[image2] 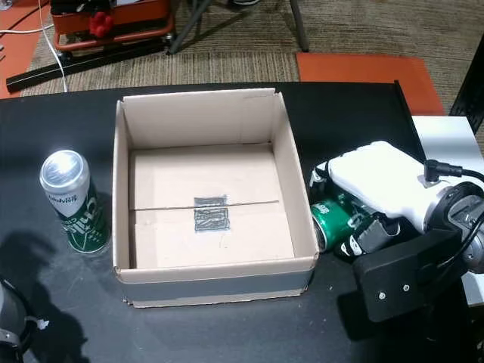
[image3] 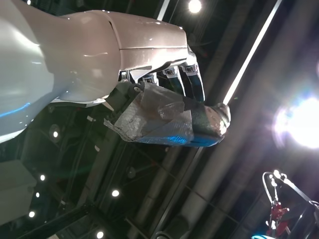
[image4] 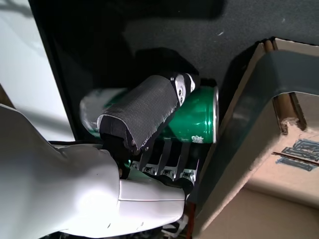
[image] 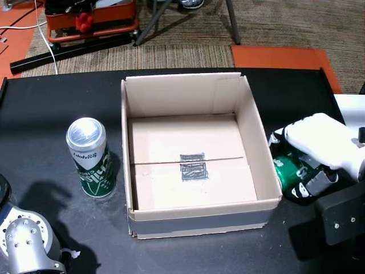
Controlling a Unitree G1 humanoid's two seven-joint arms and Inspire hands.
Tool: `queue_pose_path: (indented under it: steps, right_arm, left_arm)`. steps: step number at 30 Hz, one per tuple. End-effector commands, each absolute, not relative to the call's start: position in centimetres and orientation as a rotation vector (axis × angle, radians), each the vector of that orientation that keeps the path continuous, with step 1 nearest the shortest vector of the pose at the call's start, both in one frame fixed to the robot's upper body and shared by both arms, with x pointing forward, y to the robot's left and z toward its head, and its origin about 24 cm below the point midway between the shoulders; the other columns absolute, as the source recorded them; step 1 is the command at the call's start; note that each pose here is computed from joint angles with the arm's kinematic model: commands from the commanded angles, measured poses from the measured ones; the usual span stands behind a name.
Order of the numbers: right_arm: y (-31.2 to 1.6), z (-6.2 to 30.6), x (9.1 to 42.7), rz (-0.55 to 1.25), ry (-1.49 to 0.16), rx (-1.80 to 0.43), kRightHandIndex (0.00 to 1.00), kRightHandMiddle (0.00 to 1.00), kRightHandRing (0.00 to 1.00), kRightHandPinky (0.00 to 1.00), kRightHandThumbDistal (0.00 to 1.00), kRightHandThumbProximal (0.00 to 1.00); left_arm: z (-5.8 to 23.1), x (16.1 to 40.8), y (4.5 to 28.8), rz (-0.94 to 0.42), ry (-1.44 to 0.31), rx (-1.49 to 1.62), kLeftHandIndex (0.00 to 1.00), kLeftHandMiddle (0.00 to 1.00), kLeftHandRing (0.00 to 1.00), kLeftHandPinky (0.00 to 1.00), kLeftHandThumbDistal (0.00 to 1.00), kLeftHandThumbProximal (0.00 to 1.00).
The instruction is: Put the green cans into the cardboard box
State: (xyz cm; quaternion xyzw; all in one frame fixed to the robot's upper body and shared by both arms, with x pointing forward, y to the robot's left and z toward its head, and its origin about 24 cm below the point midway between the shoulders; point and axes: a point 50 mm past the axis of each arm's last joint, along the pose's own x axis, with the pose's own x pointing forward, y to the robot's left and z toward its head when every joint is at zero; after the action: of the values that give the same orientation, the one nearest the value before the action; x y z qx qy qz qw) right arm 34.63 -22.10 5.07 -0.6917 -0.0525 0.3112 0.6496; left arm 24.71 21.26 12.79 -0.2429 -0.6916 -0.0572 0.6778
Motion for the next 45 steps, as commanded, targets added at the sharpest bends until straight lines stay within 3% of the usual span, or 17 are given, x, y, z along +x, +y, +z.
queue_pose_path:
  steps: [1,7,15,18,24,25,31,34,38,40,45]
  right_arm:
    - [-23.3,4.5,34.0,0.684,-0.063,-1.530,0.61,0.63,0.66,0.67,0.95,0.32]
    - [-23.8,4.4,33.8,0.675,-0.053,-1.536,0.61,0.64,0.66,0.67,0.95,0.32]
    - [-24.8,4.2,33.6,0.676,0.020,-1.541,0.63,0.64,0.64,0.64,0.93,0.33]
    - [-24.9,4.2,33.5,0.675,0.029,-1.532,0.61,0.62,0.63,0.63,0.96,0.34]
    - [-25.0,4.1,33.4,0.680,0.044,-1.531,0.59,0.61,0.63,0.62,0.93,0.36]
    - [-25.0,4.1,33.4,0.680,0.048,-1.530,0.58,0.61,0.63,0.62,0.93,0.35]
    - [-24.9,3.9,33.3,0.682,0.049,-1.519,0.56,0.59,0.61,0.61,0.93,0.34]
    - [-24.9,3.9,33.3,0.681,0.053,-1.514,0.54,0.58,0.60,0.60,0.93,0.35]
    - [-24.8,3.8,33.3,0.671,0.048,-1.513,0.47,0.49,0.53,0.57,0.92,0.34]
    - [-24.8,3.8,33.3,0.664,0.046,-1.509,0.41,0.44,0.48,0.52,0.88,0.31]
    - [-24.9,3.6,33.2,0.642,0.028,-1.508,0.30,0.32,0.37,0.43,0.77,0.26]
  left_arm:
    - [6.4,20.7,18.8,0.110,-1.349,-0.699,0.38,0.48,0.69,0.71,0.44,0.65]
    - [6.4,20.8,19.1,0.067,-1.349,-0.718,0.40,0.50,0.67,0.70,0.46,0.53]
    - [6.3,20.5,19.1,0.108,-1.339,-0.711,0.39,0.50,0.68,0.70,0.48,0.60]
    - [6.1,20.3,19.2,0.142,-1.315,-0.739,0.37,0.48,0.66,0.69,0.54,0.51]
    - [6.0,19.6,19.6,0.124,-1.265,-0.656,0.46,0.53,0.70,0.73,0.51,0.57]
    - [6.0,19.6,19.6,0.138,-1.262,-0.661,0.45,0.51,0.69,0.72,0.57,0.56]
    - [6.0,19.3,19.8,0.116,-1.243,-0.658,0.48,0.54,0.70,0.74,0.55,0.58]
    - [6.0,19.2,19.8,0.142,-1.227,-0.656,0.45,0.52,0.69,0.73,0.61,0.58]
    - [6.0,19.2,20.0,0.114,-1.231,-0.650,0.46,0.53,0.70,0.74,0.59,0.57]
    - [6.1,19.2,19.9,0.127,-1.218,-0.662,0.44,0.52,0.69,0.72,0.64,0.56]
    - [6.2,19.2,19.8,0.131,-1.220,-0.664,0.44,0.51,0.68,0.72,0.59,0.57]
